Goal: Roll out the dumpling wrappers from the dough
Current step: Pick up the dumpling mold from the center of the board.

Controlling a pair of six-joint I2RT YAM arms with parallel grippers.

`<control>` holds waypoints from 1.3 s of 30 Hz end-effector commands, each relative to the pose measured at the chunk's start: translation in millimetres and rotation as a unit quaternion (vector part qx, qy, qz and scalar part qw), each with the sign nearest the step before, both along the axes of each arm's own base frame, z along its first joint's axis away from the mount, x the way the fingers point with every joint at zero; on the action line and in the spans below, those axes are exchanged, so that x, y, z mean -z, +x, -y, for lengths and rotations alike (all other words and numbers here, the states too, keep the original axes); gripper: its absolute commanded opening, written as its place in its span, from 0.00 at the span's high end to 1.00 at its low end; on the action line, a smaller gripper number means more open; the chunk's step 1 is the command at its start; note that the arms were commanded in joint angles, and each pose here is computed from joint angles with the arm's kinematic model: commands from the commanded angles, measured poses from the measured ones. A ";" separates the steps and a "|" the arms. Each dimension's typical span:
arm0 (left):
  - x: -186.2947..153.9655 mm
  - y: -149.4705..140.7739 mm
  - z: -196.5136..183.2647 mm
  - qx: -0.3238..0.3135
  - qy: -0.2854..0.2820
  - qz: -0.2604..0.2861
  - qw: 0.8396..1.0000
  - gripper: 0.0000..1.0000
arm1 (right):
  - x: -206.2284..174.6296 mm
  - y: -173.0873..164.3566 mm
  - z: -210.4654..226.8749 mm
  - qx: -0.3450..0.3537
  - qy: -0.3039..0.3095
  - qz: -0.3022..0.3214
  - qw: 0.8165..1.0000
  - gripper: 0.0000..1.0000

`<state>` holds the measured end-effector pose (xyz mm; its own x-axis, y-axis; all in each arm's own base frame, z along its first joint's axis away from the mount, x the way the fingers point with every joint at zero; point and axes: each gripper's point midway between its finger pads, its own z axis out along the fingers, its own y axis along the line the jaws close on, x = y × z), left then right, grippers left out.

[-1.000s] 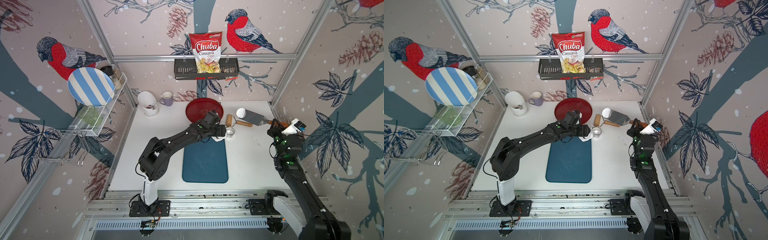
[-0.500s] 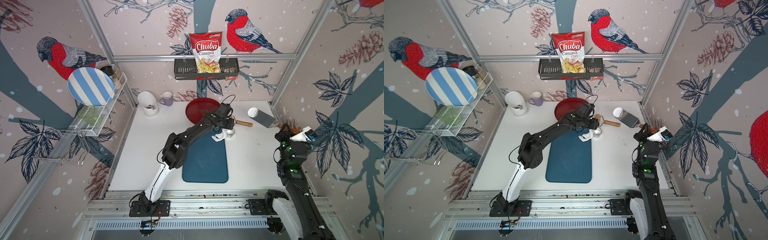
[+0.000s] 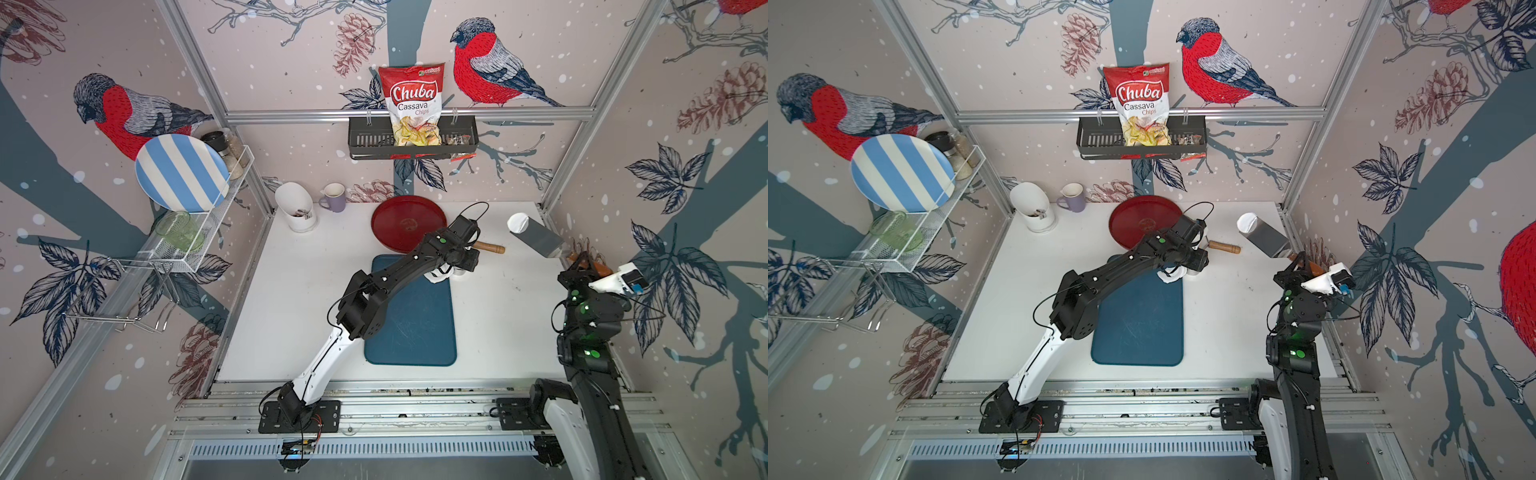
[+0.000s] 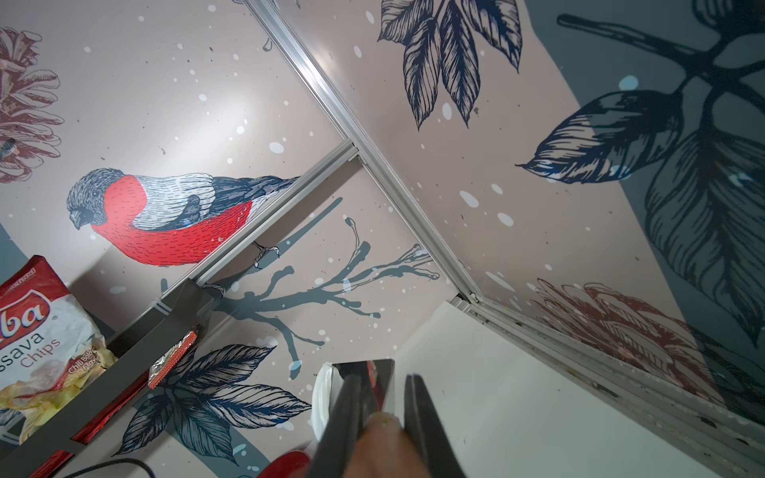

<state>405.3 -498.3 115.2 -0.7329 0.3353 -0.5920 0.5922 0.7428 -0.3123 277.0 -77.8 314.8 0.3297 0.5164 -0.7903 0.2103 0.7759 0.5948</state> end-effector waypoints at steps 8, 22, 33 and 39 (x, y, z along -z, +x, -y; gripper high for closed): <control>17.0 19.8 17.7 -0.011 -0.009 0.047 0.999 0.55 | -4.6 -10.8 5.7 0.019 0.007 0.017 1.000 1.00; 55.9 27.4 18.2 -0.021 0.017 0.044 0.999 0.66 | -4.5 -14.1 7.0 0.022 0.008 0.022 0.999 1.00; 61.4 24.2 23.5 -0.015 0.007 0.030 0.999 0.90 | -3.2 -14.8 7.0 0.022 0.009 0.021 0.999 1.00; 55.5 23.8 24.8 -0.016 0.000 0.028 0.999 1.00 | -3.0 -15.2 7.4 0.023 0.009 0.021 0.999 1.00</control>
<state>432.5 -521.5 57.0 -0.7015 0.3135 -0.6400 0.5844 0.7670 -0.2649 264.8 -84.1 306.6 0.3426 0.5074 -0.7907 0.2487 0.7626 0.5972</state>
